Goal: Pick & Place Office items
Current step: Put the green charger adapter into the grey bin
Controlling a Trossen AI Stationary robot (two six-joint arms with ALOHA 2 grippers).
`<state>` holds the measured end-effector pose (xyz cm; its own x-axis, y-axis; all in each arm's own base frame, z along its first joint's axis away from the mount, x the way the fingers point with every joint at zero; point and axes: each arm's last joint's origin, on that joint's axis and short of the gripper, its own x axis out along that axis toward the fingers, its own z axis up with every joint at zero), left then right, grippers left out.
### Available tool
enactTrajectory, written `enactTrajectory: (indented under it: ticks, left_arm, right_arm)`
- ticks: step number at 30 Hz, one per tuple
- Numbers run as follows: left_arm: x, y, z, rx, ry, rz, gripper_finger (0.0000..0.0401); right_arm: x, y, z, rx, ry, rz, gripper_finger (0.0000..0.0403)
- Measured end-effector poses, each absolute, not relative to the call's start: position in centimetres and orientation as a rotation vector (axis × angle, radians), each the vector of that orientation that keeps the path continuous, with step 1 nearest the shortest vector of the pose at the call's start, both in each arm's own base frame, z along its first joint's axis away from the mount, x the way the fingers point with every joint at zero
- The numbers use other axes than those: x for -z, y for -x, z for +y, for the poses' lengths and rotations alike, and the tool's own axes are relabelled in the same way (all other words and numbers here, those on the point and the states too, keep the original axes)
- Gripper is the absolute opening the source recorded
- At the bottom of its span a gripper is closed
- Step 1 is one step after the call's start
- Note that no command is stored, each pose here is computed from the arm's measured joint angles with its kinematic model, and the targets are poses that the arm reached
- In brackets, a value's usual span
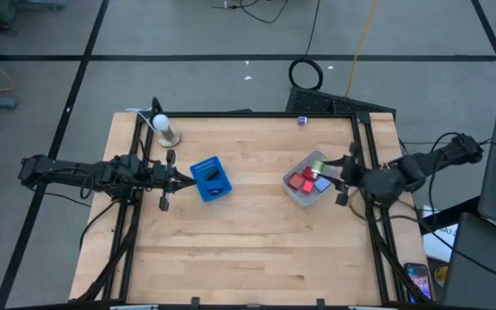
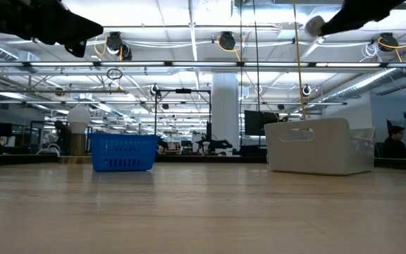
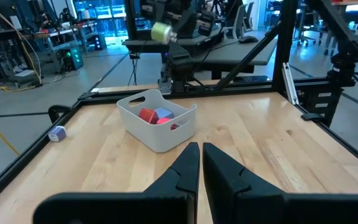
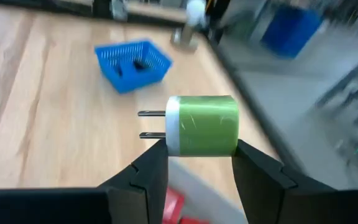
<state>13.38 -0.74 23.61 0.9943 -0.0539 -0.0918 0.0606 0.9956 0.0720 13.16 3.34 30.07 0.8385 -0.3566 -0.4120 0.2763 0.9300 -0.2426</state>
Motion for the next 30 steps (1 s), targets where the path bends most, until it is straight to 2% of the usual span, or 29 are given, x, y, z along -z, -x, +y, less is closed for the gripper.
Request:
enactTrajectory:
  ticks: [5,12,30]
  left_arm:
    - [-23.6,-13.4,-0.7,0.058,-0.076,0.091,0.0024]
    - [-23.6,-13.4,-0.7,0.057,-0.076,0.092,0.0024]
    - [-23.6,-13.4,-0.7,0.057,-0.075,0.092,0.0024]
  right_arm:
    - [-29.6,-14.9,1.7,0.359,0.073,0.661,0.0143]
    - [-27.0,-16.6,-0.8,0.367,-0.049,0.943,0.0143]
    - [-21.7,-20.7,-3.0,0.342,-0.122,1.288,0.0143]
